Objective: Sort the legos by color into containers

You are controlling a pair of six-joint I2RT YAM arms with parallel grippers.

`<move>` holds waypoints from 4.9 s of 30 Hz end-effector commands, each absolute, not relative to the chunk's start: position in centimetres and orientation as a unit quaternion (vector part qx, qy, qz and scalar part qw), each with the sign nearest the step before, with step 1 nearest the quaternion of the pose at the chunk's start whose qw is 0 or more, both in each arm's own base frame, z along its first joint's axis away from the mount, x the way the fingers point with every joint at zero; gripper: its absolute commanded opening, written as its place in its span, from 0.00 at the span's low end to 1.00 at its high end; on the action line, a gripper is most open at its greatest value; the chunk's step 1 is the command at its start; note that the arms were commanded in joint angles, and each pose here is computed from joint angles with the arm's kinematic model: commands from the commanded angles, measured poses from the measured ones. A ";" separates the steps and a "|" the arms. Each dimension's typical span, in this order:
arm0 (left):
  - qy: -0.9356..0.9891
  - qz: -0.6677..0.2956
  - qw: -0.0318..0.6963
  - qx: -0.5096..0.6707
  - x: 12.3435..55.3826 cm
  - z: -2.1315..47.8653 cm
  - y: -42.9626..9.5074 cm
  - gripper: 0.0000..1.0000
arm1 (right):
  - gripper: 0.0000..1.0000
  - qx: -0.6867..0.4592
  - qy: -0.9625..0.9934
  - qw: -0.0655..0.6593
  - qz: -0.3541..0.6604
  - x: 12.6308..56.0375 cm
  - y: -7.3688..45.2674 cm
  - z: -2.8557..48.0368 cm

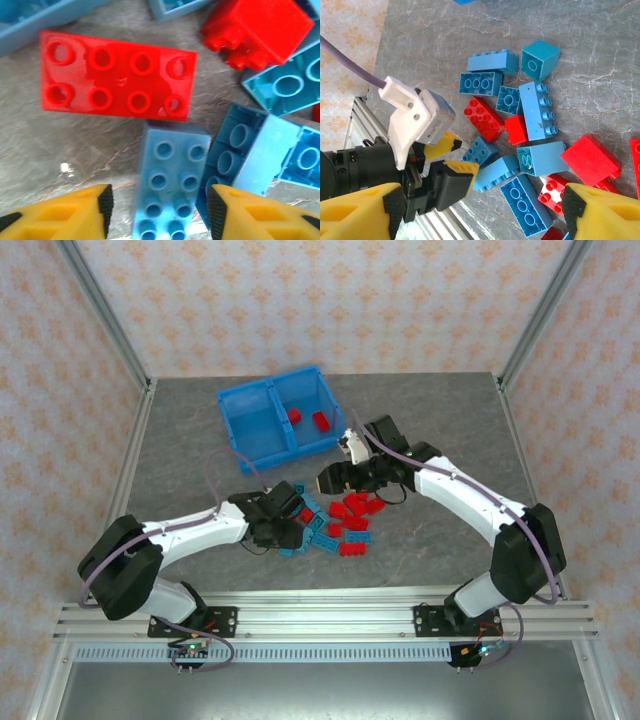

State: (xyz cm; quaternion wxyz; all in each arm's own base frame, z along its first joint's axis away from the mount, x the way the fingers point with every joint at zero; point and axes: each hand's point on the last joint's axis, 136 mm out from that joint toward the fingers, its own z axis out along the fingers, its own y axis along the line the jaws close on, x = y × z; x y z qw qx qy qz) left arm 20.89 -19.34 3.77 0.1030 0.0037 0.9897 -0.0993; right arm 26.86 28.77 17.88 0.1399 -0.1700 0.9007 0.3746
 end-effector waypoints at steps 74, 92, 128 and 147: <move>0.927 -0.068 0.352 -0.107 38.6 19.3 -13.0 0.58 | 0.85 -0.114 0.881 0.283 0.362 29.8 27.1 23.6; 0.958 -0.095 0.223 -0.155 34.8 5.8 -14.9 0.85 | 0.85 -0.105 0.891 0.265 0.353 30.0 27.1 22.5; 0.913 0.035 0.382 -0.141 42.8 17.7 -9.4 0.49 | 0.85 -0.144 0.883 0.239 0.377 28.2 28.3 22.7; 0.907 0.067 0.354 -0.217 53.2 12.9 -5.0 0.65 | 0.86 -0.137 0.886 0.257 0.362 27.7 27.0 23.2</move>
